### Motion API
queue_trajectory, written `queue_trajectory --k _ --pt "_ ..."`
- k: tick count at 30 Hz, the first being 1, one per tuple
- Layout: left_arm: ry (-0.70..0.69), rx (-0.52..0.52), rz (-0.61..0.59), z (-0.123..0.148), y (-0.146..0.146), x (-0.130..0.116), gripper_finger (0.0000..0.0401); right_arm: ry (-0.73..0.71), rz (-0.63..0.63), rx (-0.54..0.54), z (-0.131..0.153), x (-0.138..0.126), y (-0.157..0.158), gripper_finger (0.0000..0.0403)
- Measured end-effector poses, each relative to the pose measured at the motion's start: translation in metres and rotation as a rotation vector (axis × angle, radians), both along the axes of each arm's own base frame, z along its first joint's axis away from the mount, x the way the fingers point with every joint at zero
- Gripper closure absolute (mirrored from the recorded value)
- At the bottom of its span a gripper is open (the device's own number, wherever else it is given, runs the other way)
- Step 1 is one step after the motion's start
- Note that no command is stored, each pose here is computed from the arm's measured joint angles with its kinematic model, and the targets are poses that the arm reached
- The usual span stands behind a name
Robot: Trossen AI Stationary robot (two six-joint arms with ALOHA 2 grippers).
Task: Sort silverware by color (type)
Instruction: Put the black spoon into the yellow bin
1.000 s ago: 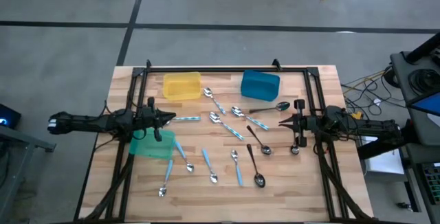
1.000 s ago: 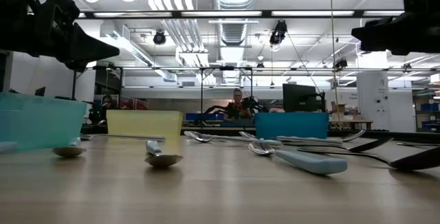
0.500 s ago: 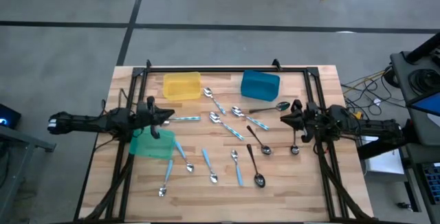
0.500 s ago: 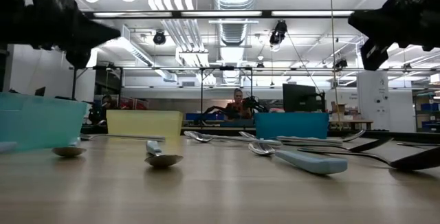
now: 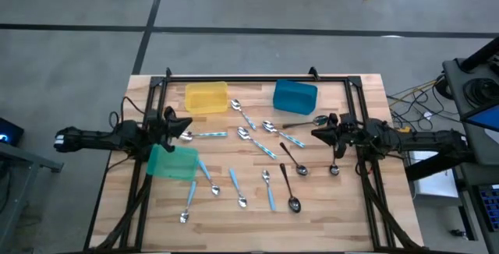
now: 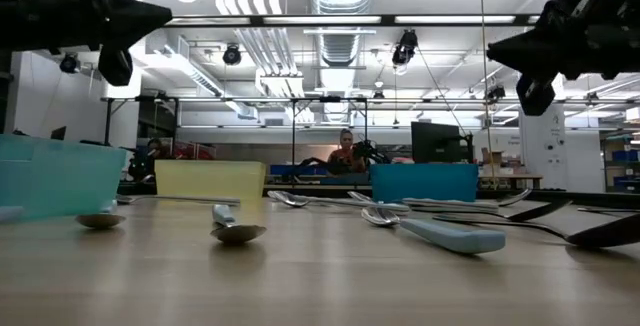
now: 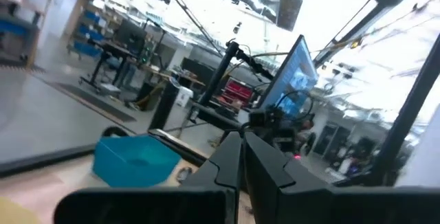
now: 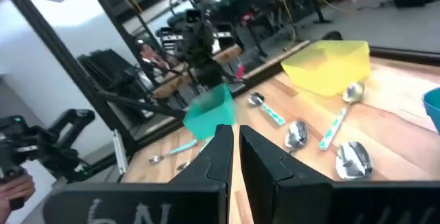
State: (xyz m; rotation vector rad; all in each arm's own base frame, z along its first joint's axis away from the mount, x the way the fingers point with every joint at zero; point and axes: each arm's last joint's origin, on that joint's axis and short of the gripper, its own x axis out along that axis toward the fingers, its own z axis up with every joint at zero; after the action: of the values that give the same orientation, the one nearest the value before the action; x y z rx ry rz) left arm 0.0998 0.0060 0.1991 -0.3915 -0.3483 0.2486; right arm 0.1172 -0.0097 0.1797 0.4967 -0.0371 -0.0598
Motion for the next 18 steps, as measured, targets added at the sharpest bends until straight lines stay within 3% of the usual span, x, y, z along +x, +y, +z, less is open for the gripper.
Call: queue_trajectory --k 6,12,18 --pt "-0.053 0.097 0.093 0.009 0.002 -0.003 0.04 0.086 0.0 0.008 0.015 0.015 -0.001 0.0385" --pt "-0.201 0.242 0.044 0.024 -0.002 -0.007 0.04 0.17 0.001 0.015 0.04 0.034 -0.003 0.0385" --pt "-0.26 0.254 0.053 0.029 -0.002 -0.008 0.04 0.297 -0.005 0.076 0.066 0.052 -0.005 0.0385"
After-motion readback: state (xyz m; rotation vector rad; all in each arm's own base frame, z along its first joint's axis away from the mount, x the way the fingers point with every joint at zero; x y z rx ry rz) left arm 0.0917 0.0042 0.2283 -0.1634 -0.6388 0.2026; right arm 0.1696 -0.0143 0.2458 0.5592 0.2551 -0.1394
